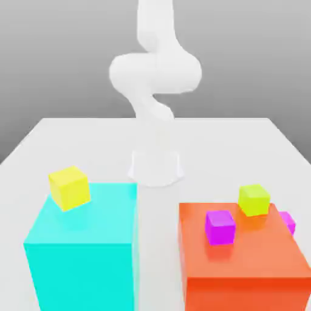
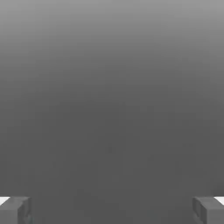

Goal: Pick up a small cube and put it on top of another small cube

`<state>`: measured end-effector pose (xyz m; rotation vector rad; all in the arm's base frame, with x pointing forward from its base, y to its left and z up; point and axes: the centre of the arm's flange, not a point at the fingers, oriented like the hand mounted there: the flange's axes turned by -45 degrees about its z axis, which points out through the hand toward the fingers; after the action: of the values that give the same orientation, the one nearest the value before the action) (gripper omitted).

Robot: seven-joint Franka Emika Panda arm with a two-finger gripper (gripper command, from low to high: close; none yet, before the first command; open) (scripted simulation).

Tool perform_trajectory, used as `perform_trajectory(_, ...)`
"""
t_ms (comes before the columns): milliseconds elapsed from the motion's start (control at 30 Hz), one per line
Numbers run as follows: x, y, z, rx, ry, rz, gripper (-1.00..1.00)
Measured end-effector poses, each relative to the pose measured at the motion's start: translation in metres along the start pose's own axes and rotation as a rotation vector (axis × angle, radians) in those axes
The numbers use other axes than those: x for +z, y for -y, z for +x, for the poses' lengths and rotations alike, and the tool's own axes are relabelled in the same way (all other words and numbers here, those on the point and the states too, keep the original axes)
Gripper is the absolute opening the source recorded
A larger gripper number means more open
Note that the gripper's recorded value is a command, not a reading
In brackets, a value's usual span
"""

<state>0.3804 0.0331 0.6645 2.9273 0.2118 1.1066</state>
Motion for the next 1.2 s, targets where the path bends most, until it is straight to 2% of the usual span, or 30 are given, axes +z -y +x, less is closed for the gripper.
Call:
perform_trajectory(267, 0.162, 0.127, -0.060, -0.482, 0.222, 0.176, 0.00)
perform_trajectory(567, 0.268, 0.262, -0.218, -1.043, 0.424, 0.406, 0.00)
perform_trajectory(733, 0.291, 0.311, -0.333, -1.360, 0.520, 0.550, 0.00)
perform_trajectory(933, 0.337, 0.317, -0.388, -1.404, 0.539, 0.575, 0.00)
perform_trajectory(967, 0.342, 0.317, -0.393, -1.405, 0.539, 0.575, -1.00)
perform_trajectory(1200, 0.343, 0.317, -0.394, -1.405, 0.541, 0.575, -1.00)
